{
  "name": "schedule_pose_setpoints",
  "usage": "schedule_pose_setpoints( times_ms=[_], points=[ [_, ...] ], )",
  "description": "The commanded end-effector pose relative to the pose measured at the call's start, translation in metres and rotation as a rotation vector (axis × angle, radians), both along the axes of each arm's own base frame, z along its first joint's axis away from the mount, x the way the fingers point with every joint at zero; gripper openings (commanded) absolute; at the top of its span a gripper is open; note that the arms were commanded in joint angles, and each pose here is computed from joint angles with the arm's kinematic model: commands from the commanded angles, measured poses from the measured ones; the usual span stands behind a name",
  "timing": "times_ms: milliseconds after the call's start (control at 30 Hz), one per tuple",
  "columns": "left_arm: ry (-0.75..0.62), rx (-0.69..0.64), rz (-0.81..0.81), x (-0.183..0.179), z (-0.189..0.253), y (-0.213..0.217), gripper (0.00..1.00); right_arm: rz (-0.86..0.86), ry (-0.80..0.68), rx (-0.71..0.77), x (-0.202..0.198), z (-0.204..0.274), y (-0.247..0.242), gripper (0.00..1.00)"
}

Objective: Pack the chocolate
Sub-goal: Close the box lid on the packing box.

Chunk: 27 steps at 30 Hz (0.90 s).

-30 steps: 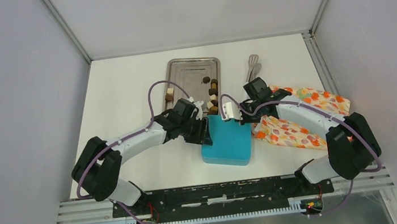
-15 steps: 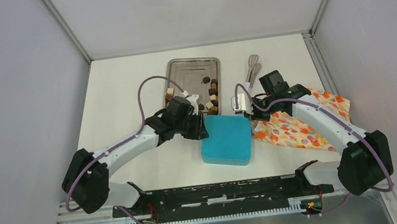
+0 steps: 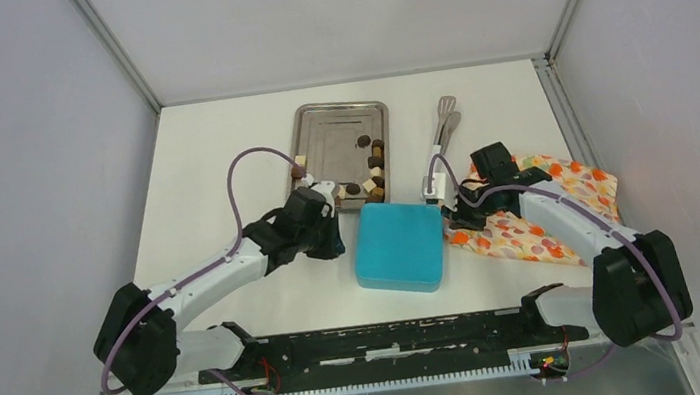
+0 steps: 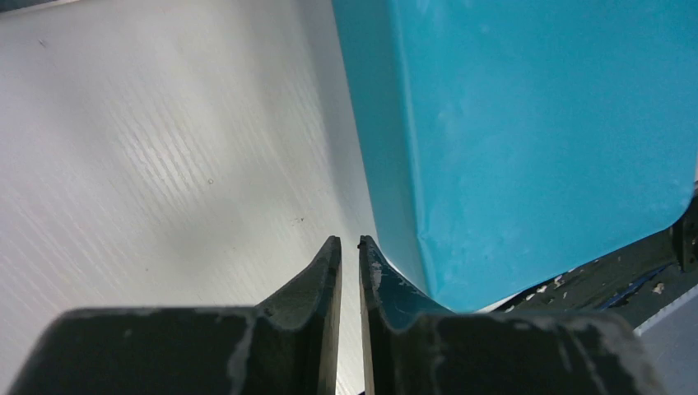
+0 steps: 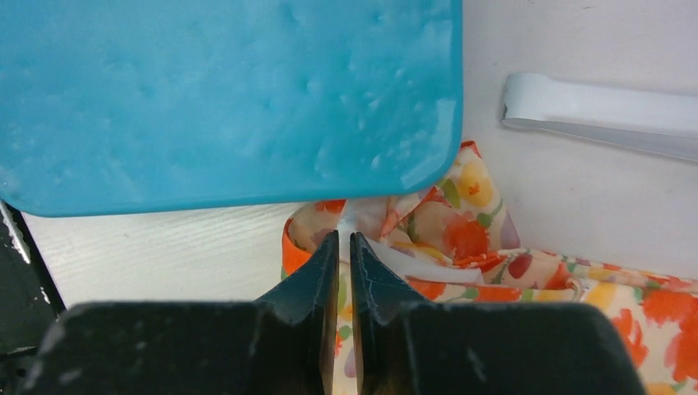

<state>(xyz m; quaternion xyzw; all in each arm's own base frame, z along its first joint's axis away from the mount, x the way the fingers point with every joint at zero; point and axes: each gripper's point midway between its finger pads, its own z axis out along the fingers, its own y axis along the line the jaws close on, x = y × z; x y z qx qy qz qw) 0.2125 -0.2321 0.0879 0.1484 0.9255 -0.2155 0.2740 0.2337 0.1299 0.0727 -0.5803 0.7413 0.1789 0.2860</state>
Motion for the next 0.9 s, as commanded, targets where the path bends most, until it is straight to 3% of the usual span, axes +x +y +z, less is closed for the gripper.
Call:
schedule_pose_setpoints(
  times_ms=[0,300,667,867],
  points=[
    [0.063,-0.037,-0.031,-0.010,-0.011,-0.011,0.19,-0.012,0.044,0.063,0.008,-0.005,0.014,0.14],
    [0.160,-0.125,-0.200,-0.044,-0.014,-0.038,0.17,0.049,0.102,0.120,0.021,-0.004,0.036,0.20],
    [0.141,-0.284,-0.287,-0.065,0.013,-0.067,0.18,0.161,0.172,0.163,0.022,0.009,0.070,0.23],
    [0.119,-0.355,-0.323,-0.060,0.028,-0.090,0.19,0.117,0.053,0.105,0.051,0.038,0.057,0.28]
  ],
)
